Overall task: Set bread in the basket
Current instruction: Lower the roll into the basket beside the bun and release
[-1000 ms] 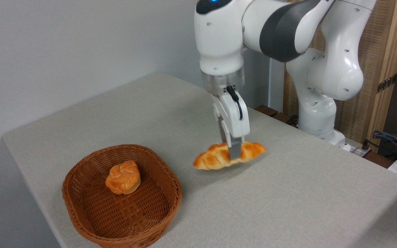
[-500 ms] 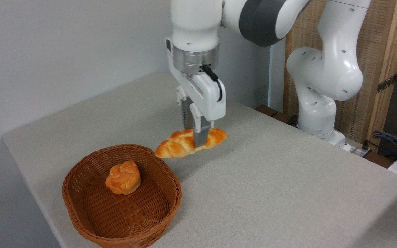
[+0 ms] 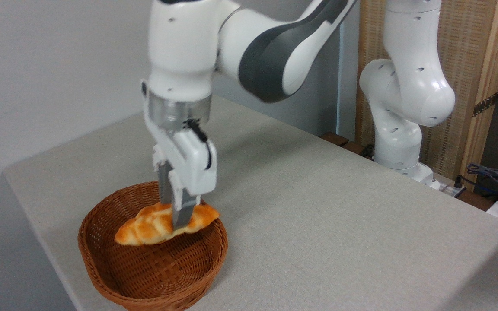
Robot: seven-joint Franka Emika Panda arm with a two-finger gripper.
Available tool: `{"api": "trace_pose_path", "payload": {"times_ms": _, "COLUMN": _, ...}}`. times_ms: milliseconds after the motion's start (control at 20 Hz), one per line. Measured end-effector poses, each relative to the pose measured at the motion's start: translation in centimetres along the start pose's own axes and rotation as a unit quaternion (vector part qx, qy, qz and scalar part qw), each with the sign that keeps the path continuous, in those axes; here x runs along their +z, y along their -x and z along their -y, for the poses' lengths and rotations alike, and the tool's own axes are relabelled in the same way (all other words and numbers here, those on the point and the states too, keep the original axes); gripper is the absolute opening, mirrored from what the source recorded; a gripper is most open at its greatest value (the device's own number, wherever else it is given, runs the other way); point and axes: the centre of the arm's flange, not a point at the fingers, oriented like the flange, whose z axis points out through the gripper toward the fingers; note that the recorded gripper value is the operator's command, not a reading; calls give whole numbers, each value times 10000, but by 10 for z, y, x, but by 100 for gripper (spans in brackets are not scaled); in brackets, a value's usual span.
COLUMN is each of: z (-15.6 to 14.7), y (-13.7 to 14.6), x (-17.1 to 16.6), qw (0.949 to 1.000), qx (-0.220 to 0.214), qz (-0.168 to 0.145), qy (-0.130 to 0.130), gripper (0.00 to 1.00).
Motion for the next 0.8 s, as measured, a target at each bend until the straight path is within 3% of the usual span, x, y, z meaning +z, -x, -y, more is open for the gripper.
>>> {"api": "trace_pose_path", "payload": {"times_ms": 200, "z": 16, "y": -9, "x": 12, "qw": 10000, "qx": -12, "qz": 82, "qy": -55, "gripper": 100}}
{"api": "trace_pose_path", "payload": {"times_ms": 400, "z": 17, "y": -11, "x": 8, "qw": 9999, "qx": -124, "qz": -82, "qy": 1, "gripper": 100}}
{"api": "trace_pose_path", "payload": {"times_ms": 800, "z": 17, "y": -11, "x": 7, "qw": 9999, "qx": -135, "qz": -99, "qy": 5, "gripper": 100}}
